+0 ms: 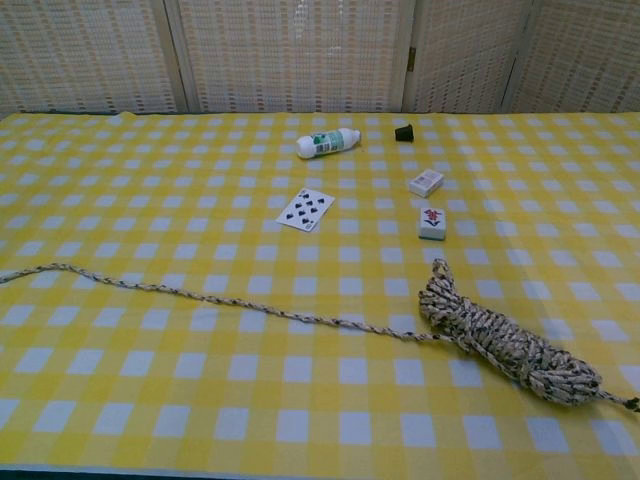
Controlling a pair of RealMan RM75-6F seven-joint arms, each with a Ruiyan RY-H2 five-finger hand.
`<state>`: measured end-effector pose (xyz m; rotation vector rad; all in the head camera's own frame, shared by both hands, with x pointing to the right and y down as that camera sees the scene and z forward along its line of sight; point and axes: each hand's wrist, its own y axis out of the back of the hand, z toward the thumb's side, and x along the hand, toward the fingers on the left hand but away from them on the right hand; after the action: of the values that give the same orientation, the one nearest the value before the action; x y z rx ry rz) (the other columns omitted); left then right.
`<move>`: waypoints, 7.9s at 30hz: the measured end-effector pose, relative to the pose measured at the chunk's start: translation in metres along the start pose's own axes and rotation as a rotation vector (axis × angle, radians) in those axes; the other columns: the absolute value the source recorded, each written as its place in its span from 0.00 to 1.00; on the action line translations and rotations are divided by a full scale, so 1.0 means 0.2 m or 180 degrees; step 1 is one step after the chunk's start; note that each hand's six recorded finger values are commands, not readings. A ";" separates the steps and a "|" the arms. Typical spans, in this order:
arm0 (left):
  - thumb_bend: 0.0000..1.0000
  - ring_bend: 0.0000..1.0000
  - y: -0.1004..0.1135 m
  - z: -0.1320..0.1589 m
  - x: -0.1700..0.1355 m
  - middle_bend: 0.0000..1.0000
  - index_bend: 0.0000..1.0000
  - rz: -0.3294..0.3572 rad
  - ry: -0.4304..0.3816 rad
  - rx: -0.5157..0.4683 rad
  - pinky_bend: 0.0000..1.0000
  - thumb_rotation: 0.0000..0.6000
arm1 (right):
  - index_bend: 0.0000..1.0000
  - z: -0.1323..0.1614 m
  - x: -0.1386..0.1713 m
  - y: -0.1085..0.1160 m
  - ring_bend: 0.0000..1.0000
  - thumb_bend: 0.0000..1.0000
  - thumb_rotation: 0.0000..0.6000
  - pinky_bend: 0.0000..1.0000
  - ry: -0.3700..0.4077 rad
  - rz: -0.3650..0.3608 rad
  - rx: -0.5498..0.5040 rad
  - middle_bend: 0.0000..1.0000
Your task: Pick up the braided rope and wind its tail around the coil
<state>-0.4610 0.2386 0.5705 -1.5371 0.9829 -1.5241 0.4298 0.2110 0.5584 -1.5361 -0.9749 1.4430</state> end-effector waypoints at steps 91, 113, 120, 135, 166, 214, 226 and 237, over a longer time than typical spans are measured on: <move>0.17 0.01 -0.04 -0.03 -0.06 0.01 0.13 -0.0170 -0.0038 -0.0212 0.00 1.00 | 0.29 0.75 -0.30 -0.65 0.30 0.24 1.00 0.10 0.1104 0.1226 -0.0234 0.27; 0.17 0.01 -0.06 -0.05 -0.06 0.01 0.13 -0.0210 -0.0004 -0.0231 0.00 1.00 | 0.37 0.78 -0.33 -0.68 0.42 0.43 1.00 0.15 0.1092 0.1270 -0.0342 0.38; 0.17 0.01 -0.07 -0.05 -0.05 0.01 0.13 -0.0231 0.0000 -0.0233 0.00 1.00 | 0.43 0.78 -0.33 -0.70 0.47 0.51 1.00 0.21 0.1091 0.1286 -0.0350 0.43; 0.17 0.01 -0.03 0.04 0.05 0.01 0.14 -0.0227 -0.0290 -0.0219 0.00 1.00 | 0.59 0.84 -0.36 -0.56 0.58 0.68 1.00 0.35 0.1421 0.0878 -0.0293 0.54; 0.32 0.13 -0.45 0.54 0.60 0.17 0.47 -0.0770 -0.0844 -0.0307 0.00 1.00 | 0.59 0.87 -0.47 -0.23 0.58 0.69 1.00 0.35 0.1634 0.0383 -0.0268 0.54; 0.46 0.17 -0.68 0.49 0.68 0.21 0.62 -0.0993 -0.0552 -0.0281 0.00 1.00 | 0.59 0.83 -0.48 -0.27 0.58 0.69 1.00 0.35 0.1506 0.0440 -0.0298 0.54; 0.46 0.19 -0.53 0.54 0.68 0.24 0.65 -0.0746 -0.0745 -0.0399 0.00 1.00 | 0.60 0.87 -0.45 -0.24 0.58 0.69 1.00 0.36 0.1691 0.0447 -0.0599 0.54; 0.46 0.20 -0.15 0.81 0.69 0.25 0.65 -0.0509 -0.1223 -0.0734 0.00 1.00 | 0.63 1.09 -0.37 -0.25 0.59 0.69 1.00 0.47 0.2250 0.0825 -0.1121 0.55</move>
<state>-0.2992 0.1248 0.6538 -2.0220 0.8471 -1.1819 0.2065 0.1720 0.6264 -2.2785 -0.6217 0.7813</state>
